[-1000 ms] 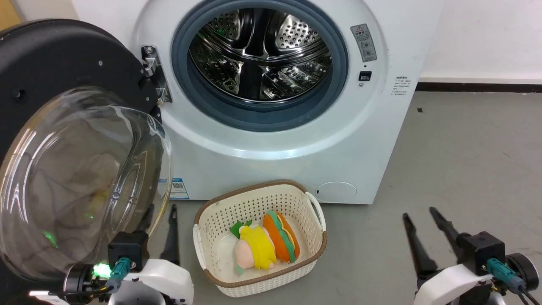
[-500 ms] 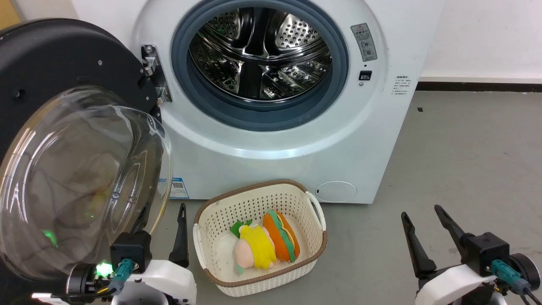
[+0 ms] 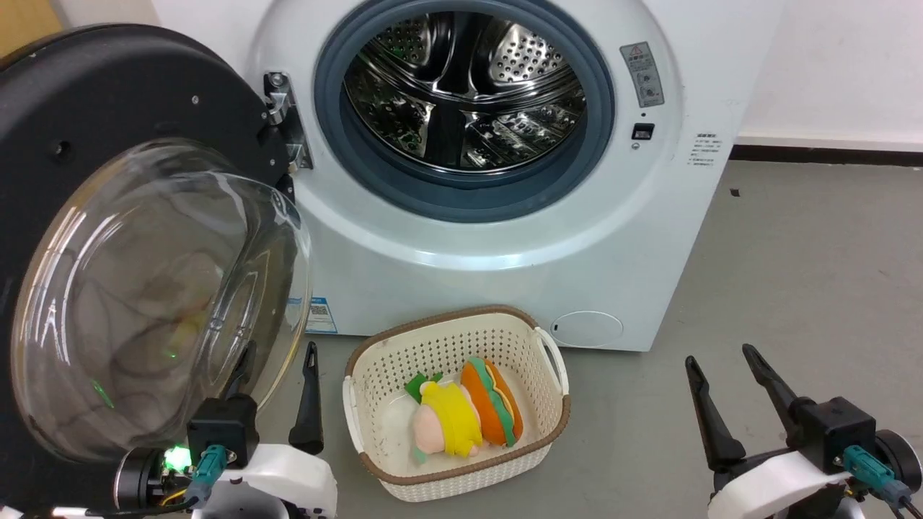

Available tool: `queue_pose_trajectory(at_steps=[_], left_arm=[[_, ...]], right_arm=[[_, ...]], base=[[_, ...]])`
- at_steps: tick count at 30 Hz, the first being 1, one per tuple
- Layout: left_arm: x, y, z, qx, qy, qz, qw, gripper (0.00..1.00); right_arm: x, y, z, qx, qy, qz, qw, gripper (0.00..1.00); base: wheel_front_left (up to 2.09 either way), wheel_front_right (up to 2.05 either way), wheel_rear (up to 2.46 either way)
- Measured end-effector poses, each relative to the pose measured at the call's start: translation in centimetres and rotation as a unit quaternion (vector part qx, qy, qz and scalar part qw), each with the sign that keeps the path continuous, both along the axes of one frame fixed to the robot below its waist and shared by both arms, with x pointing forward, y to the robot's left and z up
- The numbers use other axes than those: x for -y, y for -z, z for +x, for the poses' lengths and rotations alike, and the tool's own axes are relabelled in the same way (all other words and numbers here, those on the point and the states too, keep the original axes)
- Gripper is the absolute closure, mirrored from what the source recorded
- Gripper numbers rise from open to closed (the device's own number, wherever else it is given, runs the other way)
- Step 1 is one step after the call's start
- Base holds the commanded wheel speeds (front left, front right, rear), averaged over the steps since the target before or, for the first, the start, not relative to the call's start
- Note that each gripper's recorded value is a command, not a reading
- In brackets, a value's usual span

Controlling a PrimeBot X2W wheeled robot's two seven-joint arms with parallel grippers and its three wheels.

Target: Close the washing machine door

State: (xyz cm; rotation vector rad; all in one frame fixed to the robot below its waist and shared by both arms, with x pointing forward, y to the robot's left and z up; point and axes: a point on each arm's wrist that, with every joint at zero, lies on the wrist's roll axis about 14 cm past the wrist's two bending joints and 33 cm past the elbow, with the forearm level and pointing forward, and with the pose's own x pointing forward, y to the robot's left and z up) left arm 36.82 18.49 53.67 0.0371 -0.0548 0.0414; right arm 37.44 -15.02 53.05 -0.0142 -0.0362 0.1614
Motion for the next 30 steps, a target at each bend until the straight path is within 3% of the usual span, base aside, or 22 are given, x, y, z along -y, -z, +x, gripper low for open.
queue_pose_trajectory(at_steps=[30], left_arm=[[-4.9,-0.3,-4.0,0.027,-0.090,-0.017,0.995,0.00]], right_arm=[[-6.6,-0.6,1.4,0.026,-0.097,0.021,0.995,0.00]], base=[[0.00,0.00,0.00]])
